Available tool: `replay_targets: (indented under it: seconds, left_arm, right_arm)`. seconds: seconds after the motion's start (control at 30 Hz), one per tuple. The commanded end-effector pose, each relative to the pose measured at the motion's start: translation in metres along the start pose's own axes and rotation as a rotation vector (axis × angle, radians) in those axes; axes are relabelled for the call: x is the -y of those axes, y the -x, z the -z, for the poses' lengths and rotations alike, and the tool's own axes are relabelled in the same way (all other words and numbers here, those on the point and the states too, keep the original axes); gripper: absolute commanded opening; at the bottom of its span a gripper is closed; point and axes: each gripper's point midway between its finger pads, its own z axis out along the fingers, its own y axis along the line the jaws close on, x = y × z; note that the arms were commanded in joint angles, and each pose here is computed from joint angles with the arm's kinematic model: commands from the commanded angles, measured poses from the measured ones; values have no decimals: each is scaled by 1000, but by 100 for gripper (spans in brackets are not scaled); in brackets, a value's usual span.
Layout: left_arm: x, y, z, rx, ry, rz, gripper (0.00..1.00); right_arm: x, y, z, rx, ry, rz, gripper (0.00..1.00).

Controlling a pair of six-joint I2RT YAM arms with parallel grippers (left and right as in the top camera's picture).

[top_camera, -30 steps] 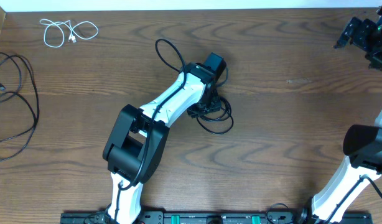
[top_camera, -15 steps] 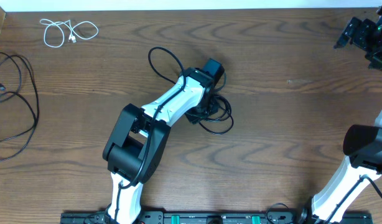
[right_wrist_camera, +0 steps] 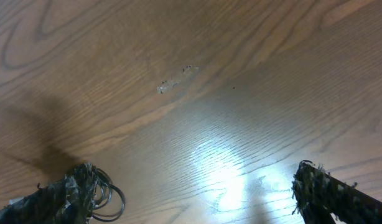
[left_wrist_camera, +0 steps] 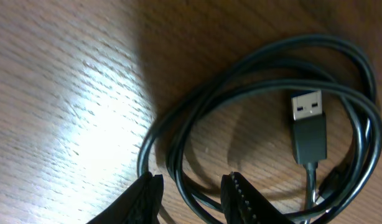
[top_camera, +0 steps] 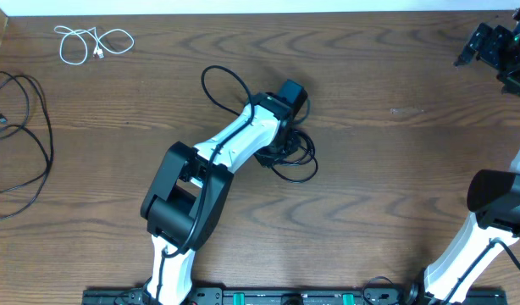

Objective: Untangle cables
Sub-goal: 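Grasp a black cable from the coil with the left gripper and lift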

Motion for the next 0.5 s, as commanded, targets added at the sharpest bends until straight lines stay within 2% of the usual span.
replay_targets:
  seconds: [0.0,0.2,0.47]
  left_arm:
    - [0,-6,-6,11,19,36,36]
    - [3,-4,-6,16,7,38,31]
    - [5,-9,-7,14,9,24,30]
  right_arm:
    - [-3,-1,16,40,16,3,99]
    - [-3,-1,16,40,16,3,99]
    - [-3,-1,16,40,16,3,99]
